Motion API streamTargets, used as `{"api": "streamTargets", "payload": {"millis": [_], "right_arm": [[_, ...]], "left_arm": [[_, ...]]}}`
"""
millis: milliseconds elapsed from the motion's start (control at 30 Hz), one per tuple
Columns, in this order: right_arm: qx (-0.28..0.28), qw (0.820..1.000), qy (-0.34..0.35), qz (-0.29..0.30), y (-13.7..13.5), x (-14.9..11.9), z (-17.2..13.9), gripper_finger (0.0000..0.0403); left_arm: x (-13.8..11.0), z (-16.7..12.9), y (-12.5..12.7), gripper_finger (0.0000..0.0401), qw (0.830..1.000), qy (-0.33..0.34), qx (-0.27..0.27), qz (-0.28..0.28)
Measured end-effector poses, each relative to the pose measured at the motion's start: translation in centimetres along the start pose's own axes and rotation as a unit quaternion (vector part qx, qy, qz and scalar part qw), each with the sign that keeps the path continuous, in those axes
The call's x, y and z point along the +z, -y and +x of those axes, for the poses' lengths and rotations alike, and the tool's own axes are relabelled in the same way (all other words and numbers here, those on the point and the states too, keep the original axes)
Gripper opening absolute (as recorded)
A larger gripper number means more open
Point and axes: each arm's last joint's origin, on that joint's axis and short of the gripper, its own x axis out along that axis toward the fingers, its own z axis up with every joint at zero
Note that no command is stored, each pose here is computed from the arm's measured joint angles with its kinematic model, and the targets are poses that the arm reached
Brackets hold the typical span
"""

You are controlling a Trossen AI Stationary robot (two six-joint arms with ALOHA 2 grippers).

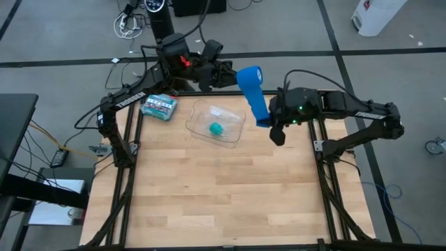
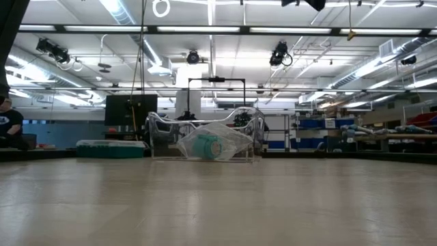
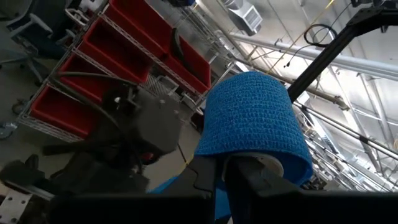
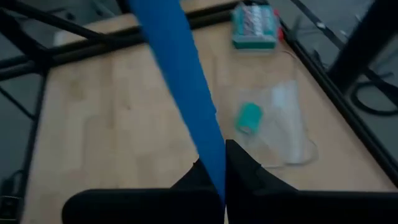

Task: Roll bandage
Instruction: Roll the blue bandage

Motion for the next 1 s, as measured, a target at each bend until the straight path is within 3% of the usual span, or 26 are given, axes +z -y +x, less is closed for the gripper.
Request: {"api": "streamTargets", "payload": {"millis": [333, 567, 1000], "right_arm": [[-0.04, 0.999, 0.029, 0.008, 2.7, 0.1, -2.3, 0.0], [-0.046, 0.999, 0.029, 0.003, 3.2, 0.1, -2.4, 0.0], [-0.077, 0.995, 0.066, 0.003, 5.0, 1.1, -2.2, 0.0]], "left_arm": [[-1.1, 0.3, -0.1, 0.0025, 0.999, -0.04, 0.025, -0.008], [-3.5, 1.3, -0.4, 0.0025, 0.994, -0.097, 0.04, -0.004], [-6.2, 3.2, -1.3, 0.0025, 0.989, -0.142, 0.039, 0.02]]}}
